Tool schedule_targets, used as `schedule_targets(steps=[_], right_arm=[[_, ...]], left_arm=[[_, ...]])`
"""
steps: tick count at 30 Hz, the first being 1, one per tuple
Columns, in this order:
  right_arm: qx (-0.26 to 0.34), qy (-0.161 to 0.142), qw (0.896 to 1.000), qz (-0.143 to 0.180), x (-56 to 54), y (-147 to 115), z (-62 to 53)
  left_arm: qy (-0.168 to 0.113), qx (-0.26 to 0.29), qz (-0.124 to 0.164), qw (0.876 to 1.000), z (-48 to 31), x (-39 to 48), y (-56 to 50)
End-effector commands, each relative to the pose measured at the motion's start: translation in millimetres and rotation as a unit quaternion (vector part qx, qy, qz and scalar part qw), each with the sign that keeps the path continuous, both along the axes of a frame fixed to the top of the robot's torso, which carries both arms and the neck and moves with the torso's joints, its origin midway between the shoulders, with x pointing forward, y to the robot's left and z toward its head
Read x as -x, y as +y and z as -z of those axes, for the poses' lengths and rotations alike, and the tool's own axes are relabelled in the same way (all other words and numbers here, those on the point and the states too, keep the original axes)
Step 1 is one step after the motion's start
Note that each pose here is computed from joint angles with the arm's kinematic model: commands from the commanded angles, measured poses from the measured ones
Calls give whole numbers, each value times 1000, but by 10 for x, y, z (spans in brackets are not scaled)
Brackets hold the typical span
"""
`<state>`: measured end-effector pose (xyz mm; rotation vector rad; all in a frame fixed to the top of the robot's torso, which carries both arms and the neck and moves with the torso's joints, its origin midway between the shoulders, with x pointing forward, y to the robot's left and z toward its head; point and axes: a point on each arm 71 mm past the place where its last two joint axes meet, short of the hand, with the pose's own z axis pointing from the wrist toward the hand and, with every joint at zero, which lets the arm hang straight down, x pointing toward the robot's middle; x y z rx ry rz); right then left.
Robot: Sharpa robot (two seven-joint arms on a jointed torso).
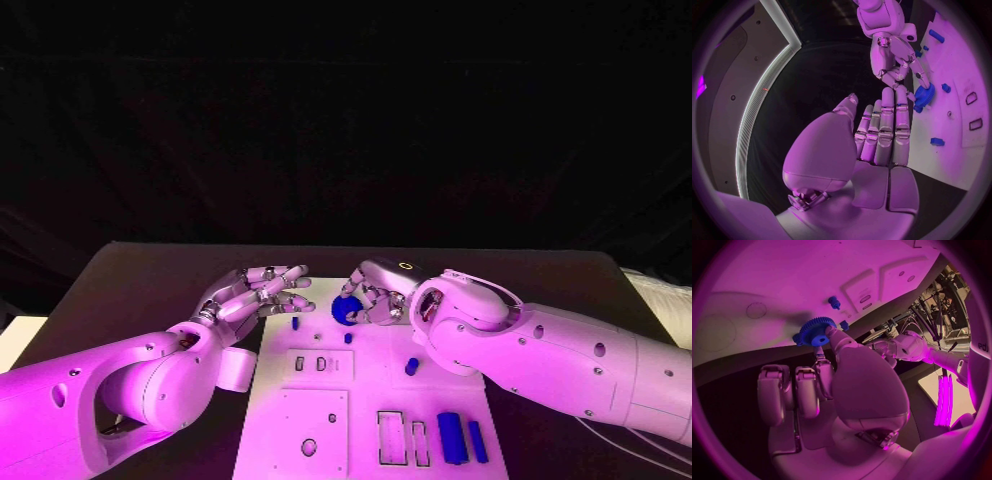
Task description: Assemble the parts on the task board
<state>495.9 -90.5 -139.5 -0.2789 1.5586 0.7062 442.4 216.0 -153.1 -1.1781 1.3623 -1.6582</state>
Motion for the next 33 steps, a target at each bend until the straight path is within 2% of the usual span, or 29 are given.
schedule_targets(steps=[1, 21, 33], right_arm=[[10, 3, 1000, -7, -16, 28, 31], [21, -9, 1000, 14, -149, 143, 84], [35, 8, 999, 13, -166, 147, 122]], left_arm=[[-3, 7, 11, 1000, -14, 6, -28], [-1, 7, 12, 1000, -10, 1, -34], [0, 6, 13, 1000, -8, 1, -32]])
